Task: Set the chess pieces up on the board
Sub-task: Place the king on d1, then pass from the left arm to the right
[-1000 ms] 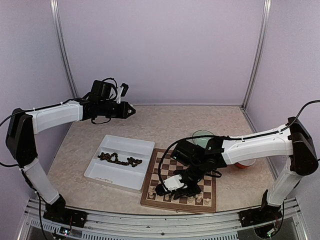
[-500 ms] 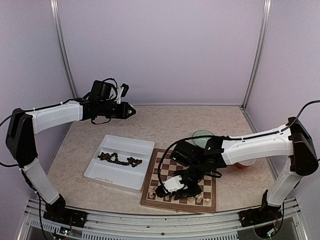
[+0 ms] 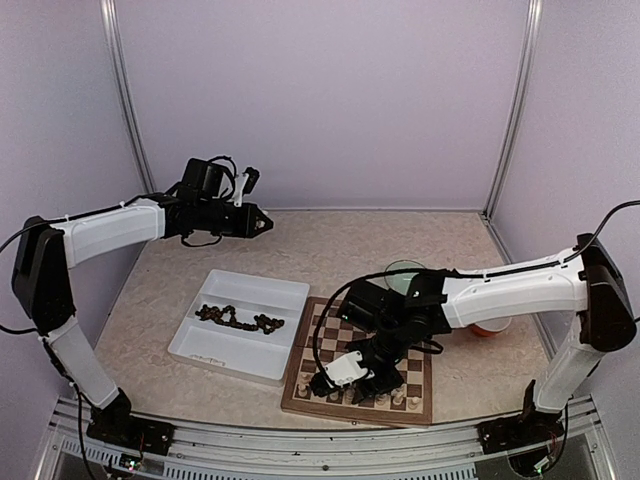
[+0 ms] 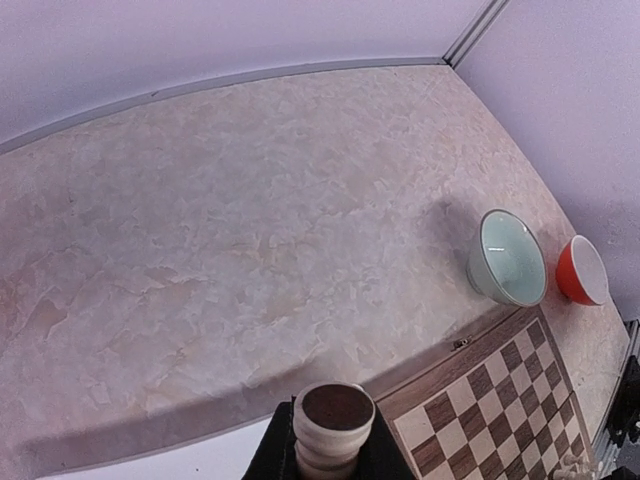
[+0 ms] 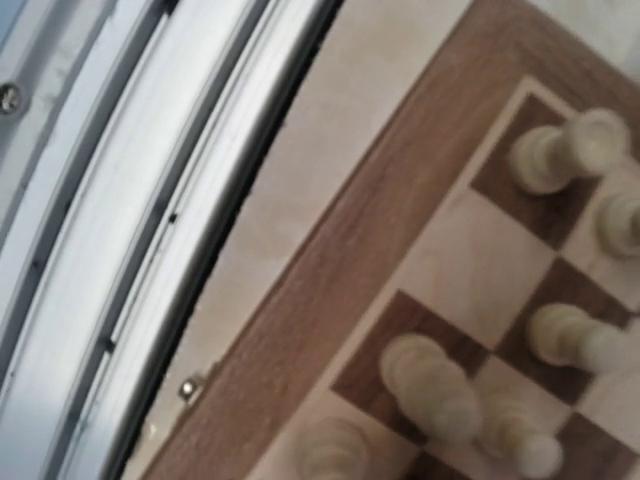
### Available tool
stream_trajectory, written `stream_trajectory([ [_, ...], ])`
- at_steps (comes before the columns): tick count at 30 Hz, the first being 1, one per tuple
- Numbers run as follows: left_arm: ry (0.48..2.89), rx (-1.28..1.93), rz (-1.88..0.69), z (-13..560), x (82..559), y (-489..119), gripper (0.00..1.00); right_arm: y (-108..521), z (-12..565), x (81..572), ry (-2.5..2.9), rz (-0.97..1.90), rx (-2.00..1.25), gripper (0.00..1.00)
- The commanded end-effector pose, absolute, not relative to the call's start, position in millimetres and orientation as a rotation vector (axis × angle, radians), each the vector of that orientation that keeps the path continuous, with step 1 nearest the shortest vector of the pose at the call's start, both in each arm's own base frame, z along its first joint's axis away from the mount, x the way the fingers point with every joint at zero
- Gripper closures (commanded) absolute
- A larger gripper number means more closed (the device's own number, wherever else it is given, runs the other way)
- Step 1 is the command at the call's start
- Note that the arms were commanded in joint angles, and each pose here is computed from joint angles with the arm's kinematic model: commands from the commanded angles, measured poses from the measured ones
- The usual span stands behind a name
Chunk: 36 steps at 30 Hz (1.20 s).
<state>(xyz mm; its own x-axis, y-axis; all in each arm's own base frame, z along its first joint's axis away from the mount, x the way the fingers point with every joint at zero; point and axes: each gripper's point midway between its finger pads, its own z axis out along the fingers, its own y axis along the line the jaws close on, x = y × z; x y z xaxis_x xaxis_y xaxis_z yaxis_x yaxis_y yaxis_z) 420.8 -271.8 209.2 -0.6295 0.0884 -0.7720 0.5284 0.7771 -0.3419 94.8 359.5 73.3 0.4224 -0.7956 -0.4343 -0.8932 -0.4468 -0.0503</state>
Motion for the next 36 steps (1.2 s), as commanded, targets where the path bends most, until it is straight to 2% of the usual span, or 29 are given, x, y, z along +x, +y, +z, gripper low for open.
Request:
stream_trajectory([
  [1, 2.17, 0.534, -0.782, 221.5, 414.4, -285.8, 0.98, 366.0, 141.0, 112.7, 1.38, 0.497, -2.308, 0.6],
  [7, 2.258, 0.789, -0.852, 197.3, 357.2, -352.3, 0.94, 350.5, 215.8, 180.4, 1.441, 0.533, -2.021, 0.6],
  [13, 2.349, 1.037, -1.121, 166.5, 276.3, -411.4, 0.96, 322.1, 232.5, 231.7, 1.512, 0.488, -1.827, 0.61],
  [20, 2.335, 1.183, -1.369, 167.1, 221.5, -435.8, 0.95, 320.2, 211.4, 226.5, 1.489, 0.493, -1.882, 0.54],
  [36, 2.34, 1.288, -1.599, 164.3, 191.0, -449.6, 0.94, 347.5, 172.5, 215.8, 1.355, 0.213, -2.055, 0.54],
])
